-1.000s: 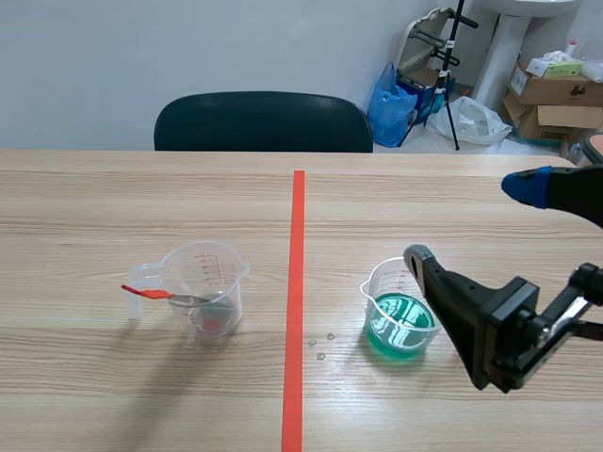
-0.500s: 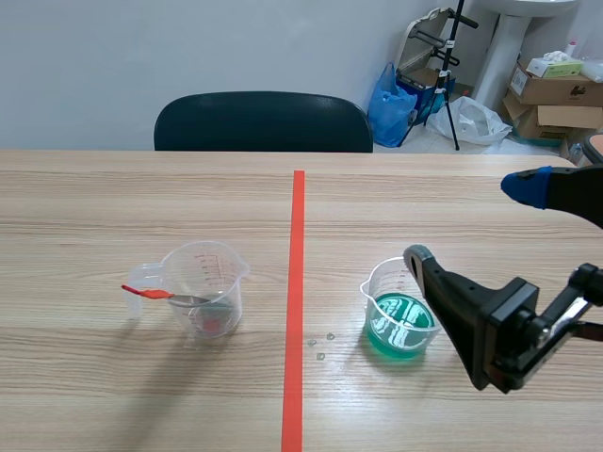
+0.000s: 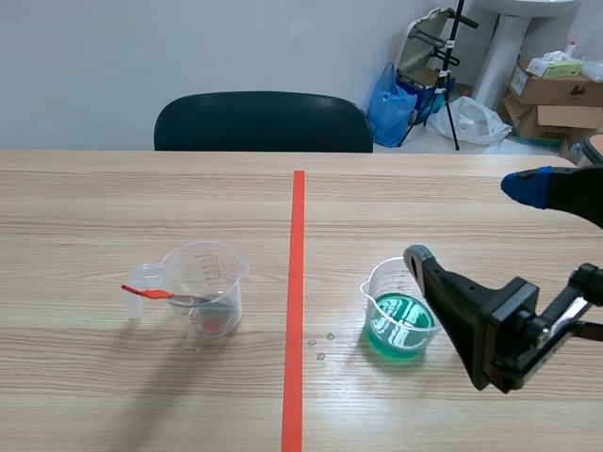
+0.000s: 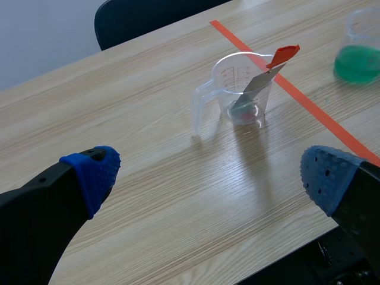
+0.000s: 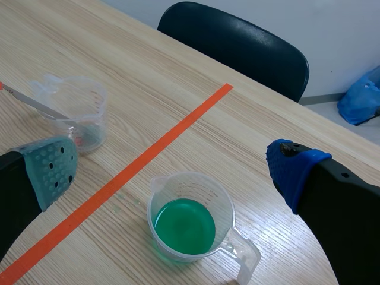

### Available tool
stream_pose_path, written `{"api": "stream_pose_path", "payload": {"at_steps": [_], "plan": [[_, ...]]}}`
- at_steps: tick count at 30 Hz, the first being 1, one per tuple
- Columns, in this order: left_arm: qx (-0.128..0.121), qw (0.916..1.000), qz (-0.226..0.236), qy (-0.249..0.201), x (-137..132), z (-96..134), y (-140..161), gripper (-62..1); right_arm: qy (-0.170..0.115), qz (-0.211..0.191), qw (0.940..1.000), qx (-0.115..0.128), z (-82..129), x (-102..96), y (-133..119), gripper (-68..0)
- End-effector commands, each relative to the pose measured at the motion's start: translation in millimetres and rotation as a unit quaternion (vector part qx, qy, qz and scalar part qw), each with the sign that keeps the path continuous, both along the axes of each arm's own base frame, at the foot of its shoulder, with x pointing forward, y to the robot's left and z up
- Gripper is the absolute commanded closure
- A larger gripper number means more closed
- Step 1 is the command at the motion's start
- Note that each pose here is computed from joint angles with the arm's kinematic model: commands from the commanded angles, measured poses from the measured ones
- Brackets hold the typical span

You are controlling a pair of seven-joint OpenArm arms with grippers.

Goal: Do the redox reaction experiment

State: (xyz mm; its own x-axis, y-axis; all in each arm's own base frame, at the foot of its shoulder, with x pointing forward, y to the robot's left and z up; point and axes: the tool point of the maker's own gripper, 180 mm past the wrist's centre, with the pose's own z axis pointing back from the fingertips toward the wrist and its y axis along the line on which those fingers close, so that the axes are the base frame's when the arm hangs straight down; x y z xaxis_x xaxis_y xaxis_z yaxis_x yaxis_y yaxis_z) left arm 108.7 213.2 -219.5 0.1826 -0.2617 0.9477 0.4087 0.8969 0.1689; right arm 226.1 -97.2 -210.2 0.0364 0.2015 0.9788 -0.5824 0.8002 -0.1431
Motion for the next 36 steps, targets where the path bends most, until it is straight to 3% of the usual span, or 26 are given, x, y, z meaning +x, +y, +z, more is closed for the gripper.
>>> {"api": "stream_pose_path", "payload": {"at_steps": [1,36], "plan": [[-0.009,0.9999,0.005,-0.009,0.6,3.9,-0.4,-62.3,-0.014,0.003,0.9999,0.008,9.6,0.8,2.1,-67.9],[-0.009,0.9999,0.005,-0.009,0.7,3.9,-0.4,-62.3,-0.015,0.004,0.9999,0.003,8.8,0.7,2.1,-67.9]]}}
